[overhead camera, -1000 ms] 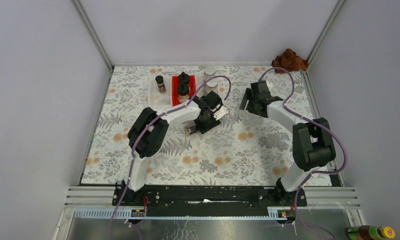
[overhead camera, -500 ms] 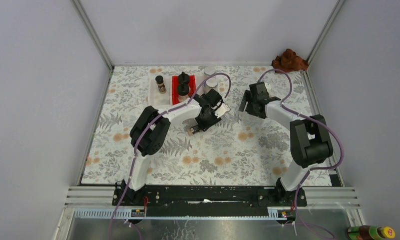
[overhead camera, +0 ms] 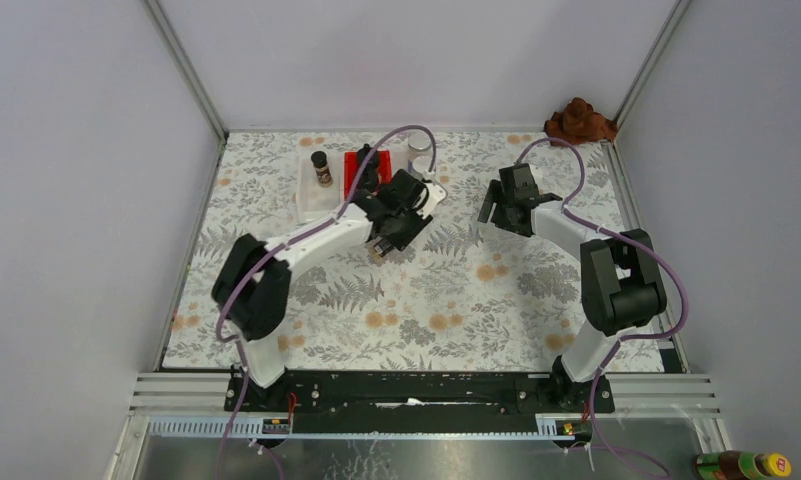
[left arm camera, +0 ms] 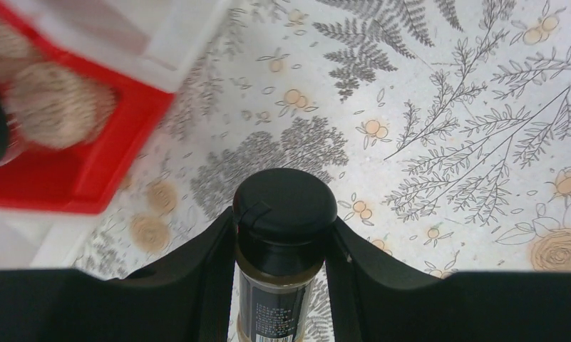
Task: Organize the condiment bottles
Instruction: Pick up the bottle from the center of the board.
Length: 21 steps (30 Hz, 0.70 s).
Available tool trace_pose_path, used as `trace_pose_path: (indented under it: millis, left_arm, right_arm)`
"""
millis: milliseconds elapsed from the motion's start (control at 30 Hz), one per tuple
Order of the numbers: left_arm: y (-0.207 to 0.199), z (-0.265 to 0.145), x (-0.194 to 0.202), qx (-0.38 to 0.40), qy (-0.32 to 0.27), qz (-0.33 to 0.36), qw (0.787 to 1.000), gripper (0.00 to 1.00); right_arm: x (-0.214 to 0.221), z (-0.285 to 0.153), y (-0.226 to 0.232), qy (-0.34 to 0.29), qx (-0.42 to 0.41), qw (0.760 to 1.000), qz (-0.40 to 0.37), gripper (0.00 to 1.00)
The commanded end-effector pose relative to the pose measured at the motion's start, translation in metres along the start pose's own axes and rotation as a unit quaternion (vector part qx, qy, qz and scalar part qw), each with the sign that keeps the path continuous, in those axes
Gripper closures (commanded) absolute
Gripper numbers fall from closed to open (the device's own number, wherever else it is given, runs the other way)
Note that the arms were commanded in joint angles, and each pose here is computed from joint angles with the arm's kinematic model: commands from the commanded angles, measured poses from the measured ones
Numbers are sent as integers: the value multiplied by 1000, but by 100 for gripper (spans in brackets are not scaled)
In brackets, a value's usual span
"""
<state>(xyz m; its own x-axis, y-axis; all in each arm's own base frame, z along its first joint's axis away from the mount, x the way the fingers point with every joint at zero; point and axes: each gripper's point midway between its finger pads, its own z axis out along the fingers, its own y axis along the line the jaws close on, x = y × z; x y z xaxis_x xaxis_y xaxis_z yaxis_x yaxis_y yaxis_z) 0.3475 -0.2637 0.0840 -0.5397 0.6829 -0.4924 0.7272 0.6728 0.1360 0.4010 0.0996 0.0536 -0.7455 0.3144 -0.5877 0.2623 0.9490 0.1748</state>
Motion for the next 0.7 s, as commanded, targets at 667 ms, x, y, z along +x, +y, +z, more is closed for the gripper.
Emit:
trace_pose_path:
  millis: [667]
  left_arm:
    - [136,-145,-5,-379,-393,-301,782,100]
  right_arm:
    - [-30,-16,7,-47,-14,999,5,16]
